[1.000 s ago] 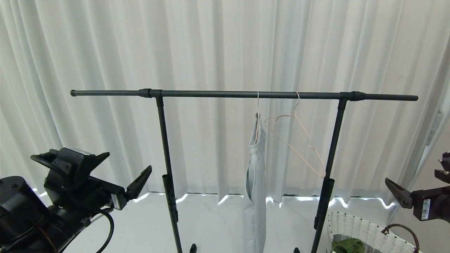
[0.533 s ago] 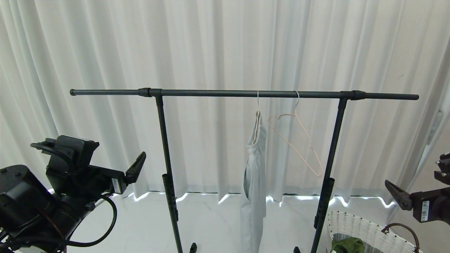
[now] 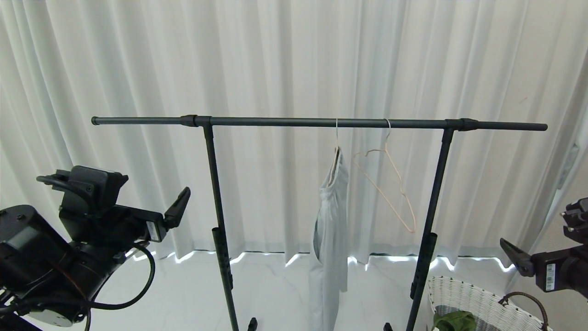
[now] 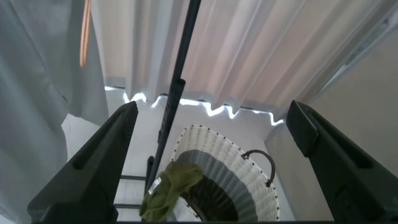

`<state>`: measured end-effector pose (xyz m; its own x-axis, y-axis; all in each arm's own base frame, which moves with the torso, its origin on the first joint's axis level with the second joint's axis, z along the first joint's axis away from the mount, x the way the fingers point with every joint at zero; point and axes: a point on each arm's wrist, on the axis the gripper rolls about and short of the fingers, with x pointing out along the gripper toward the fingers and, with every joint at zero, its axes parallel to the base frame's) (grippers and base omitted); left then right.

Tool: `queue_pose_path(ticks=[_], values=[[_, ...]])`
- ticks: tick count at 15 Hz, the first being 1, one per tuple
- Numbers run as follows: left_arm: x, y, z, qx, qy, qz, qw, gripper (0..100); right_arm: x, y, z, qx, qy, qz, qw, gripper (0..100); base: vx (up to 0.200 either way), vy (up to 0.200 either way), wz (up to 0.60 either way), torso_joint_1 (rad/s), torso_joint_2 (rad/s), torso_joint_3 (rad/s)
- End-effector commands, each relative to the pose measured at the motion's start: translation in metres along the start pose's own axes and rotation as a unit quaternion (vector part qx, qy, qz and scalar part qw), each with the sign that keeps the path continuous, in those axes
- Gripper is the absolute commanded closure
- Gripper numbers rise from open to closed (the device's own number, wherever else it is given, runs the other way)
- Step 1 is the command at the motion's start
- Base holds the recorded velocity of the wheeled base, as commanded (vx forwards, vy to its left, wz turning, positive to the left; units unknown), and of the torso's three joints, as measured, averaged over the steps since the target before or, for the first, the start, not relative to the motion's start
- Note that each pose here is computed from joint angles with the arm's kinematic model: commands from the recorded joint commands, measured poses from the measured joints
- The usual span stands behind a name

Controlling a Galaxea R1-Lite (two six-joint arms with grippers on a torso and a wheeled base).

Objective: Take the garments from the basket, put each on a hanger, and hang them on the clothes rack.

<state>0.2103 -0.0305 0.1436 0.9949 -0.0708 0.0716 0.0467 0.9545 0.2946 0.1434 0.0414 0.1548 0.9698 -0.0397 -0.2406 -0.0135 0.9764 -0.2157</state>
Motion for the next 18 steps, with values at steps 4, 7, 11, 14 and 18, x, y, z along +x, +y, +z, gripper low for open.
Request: queue_pose_path(ticks=[4,7,11,14,18], values=[[-0.014,-0.006,-0.016,-0.018,0.044,-0.018,0.9987,0,0.002,-0.001,-0.001,0.0,0.005,-0.007,1.0,0,0.0,0.0,0.0,-0.016,0.04,0.021],[-0.03,-0.009,-0.032,-0.056,0.092,-0.026,0.9938,0,0.002,-0.002,-0.001,0.0,0.005,-0.007,1.0,0,0.0,0.0,0.0,-0.162,0.38,0.212],[-0.033,-0.011,-0.037,-0.074,0.13,-0.016,0.9886,0,0.002,-0.002,-0.001,0.001,0.005,-0.01,0.9999,0,0.0,0.0,0.0,-0.209,0.48,0.274],[-0.033,-0.012,-0.039,-0.074,0.136,-0.012,0.9878,0,0.004,-0.002,-0.002,-0.001,0.01,-0.01,0.9999,0,0.0,0.0,0.0,-0.199,0.48,0.284],[-0.034,-0.022,-0.037,-0.086,0.135,-0.043,0.9862,0,0.004,-0.002,-0.002,-0.001,0.009,-0.011,0.9999,0,0.0,0.0,0.0,-0.152,0.39,0.24]])
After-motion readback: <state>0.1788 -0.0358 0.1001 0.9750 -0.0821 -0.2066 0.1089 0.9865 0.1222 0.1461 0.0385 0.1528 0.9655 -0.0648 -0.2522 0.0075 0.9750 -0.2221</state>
